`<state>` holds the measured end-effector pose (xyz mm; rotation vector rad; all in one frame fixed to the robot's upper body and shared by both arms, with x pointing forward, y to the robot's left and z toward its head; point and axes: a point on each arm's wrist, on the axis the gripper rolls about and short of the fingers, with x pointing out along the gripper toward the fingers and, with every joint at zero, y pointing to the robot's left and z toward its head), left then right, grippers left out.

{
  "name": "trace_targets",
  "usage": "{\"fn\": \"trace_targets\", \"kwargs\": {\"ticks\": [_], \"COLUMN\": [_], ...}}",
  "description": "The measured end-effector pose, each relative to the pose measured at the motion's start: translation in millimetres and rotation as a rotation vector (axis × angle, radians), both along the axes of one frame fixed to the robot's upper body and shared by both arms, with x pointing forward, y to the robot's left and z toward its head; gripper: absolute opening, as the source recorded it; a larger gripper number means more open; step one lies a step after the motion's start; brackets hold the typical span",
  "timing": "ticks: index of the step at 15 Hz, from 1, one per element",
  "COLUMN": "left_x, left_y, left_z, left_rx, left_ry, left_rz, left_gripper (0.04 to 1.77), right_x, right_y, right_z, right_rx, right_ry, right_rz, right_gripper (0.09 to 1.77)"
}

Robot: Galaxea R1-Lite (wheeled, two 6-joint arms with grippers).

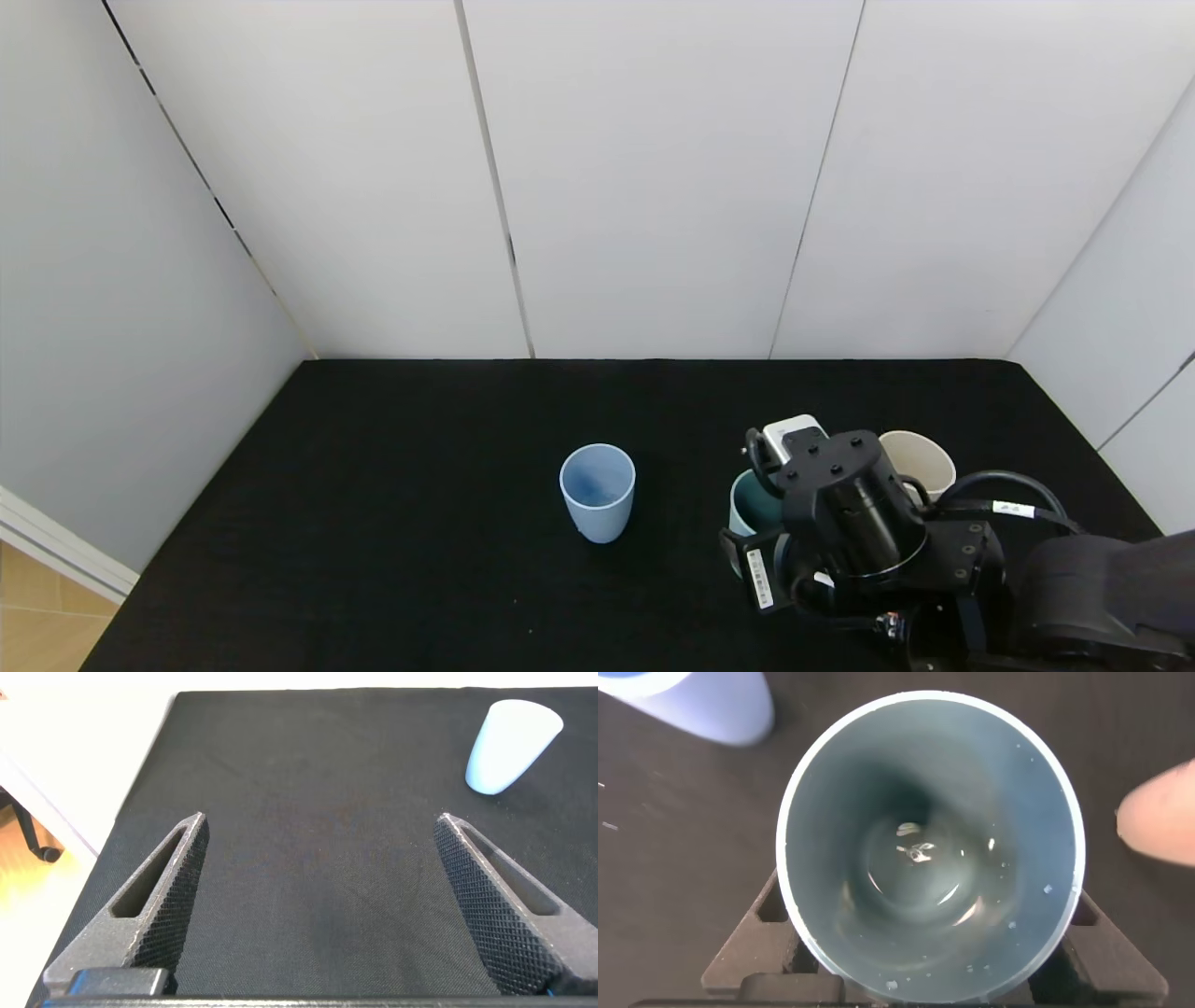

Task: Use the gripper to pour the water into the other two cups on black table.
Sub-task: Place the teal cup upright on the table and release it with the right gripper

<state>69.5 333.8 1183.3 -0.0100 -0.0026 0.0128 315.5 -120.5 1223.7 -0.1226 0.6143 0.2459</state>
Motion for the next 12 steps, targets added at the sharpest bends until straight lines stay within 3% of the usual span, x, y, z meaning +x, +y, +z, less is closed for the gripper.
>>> {"fn": "trace_targets", "kwargs": {"ticks": [12], "left_x": [0], "left_y": [0], "left_z": [0], "left_rx": [0.0], "left_ry": [0.0], "left_rz": [0.0], "left_gripper": [1.72], "right_x": [-7], "right_y": [11], "right_z": [-32], "right_rx": [-0.031], "right_ry": [0.065], "right_rz": [-0.044], "right_gripper": [1.19]}}
